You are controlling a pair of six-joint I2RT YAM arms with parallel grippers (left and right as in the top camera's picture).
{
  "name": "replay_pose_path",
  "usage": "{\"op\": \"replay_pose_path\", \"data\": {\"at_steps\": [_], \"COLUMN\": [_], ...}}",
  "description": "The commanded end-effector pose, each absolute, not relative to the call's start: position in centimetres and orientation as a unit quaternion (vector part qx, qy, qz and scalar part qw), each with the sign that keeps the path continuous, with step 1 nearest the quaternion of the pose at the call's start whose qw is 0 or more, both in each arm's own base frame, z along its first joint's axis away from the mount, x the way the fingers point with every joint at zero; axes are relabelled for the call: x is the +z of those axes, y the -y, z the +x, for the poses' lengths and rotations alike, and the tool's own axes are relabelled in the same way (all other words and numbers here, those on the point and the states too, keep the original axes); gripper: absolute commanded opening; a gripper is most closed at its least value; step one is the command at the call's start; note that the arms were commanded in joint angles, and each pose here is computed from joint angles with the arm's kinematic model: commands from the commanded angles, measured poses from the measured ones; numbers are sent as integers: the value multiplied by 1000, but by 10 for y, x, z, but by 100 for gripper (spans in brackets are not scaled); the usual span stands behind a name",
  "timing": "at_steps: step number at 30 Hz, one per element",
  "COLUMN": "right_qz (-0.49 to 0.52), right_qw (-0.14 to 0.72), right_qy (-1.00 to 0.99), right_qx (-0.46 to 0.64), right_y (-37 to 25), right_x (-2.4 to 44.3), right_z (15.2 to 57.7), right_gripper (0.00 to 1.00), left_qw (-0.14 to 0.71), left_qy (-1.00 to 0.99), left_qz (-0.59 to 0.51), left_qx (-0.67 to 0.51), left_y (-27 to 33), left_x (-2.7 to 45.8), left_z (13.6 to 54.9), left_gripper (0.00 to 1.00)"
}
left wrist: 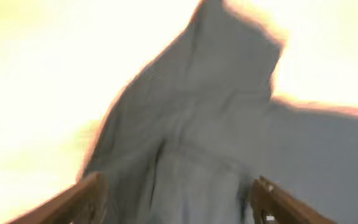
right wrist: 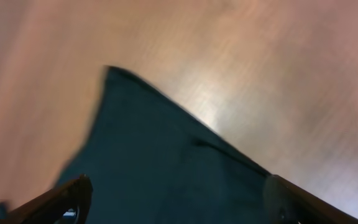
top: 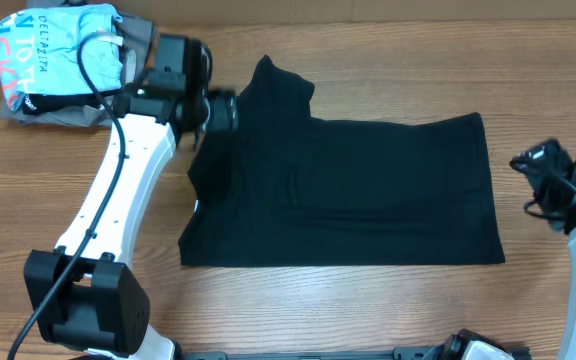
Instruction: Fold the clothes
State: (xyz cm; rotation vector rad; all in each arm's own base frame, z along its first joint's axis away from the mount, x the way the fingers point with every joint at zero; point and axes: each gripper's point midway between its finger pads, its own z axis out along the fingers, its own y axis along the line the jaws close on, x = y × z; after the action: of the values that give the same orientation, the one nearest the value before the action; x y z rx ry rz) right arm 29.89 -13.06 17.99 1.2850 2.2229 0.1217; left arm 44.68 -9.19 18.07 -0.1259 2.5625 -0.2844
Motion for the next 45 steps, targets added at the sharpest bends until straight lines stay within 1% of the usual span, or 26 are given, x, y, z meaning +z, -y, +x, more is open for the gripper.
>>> {"op": "replay_pose_path", "data": {"at_steps": [1,2,3,5,6,11,16,18,20,22,25,29,32,36,40,42,45], "right_qz": [425,424,421,416,416,405,406,402,395,396,389,388,388,389,390,390,390], "right_qw": [305,303,298,286,277,248,234,231,228,224,224,223,222,219,215,215,216], "right_qy": [-847,-848,-850,-857,-859,-874,-877,-880,-885,-885,-888,-889,-889,-890,-890,-890,-890], "right_qx": [95,100,103,108,108,102,102,101,98,97,95,95,95,95,95,95,95], "right_y": [114,113,110,106,104,98,96,95,94,94,94,94,93,93,92,92,92], "right_x": [198,198,197,193,191,183,179,179,178,177,177,176,176,175,174,174,174], "right_z": [314,314,313,309,305,293,287,286,284,282,282,282,281,280,279,279,279], "right_gripper": [92,92,92,92,92,92,92,92,92,92,92,92,92,92,92,92,91], "left_qw": [342,355,361,367,368,368,372,378,384,388,391,388,383,380,373,371,369], "left_qy": [-934,-929,-926,-923,-923,-913,-907,-904,-900,-897,-895,-897,-904,-906,-910,-911,-912], "left_qz": [35,50,57,67,72,131,174,180,186,189,192,190,179,175,173,172,169], "left_qx": [-94,-96,-96,-92,-91,-117,-93,-89,-90,-92,-93,-88,-60,-58,-57,-57,-58], "left_y": [98,102,104,107,109,135,154,160,167,172,177,175,164,161,159,158,157], "left_x": [195,195,193,183,177,133,83,73,68,66,60,53,40,26,13,9,5], "left_z": [486,497,505,523,532,569,587,592,595,596,598,599,602,604,604,604,604], "left_gripper": [79,80,82,91,100,100,100,100,98,91,85,84,83,84,81,77,62]}}
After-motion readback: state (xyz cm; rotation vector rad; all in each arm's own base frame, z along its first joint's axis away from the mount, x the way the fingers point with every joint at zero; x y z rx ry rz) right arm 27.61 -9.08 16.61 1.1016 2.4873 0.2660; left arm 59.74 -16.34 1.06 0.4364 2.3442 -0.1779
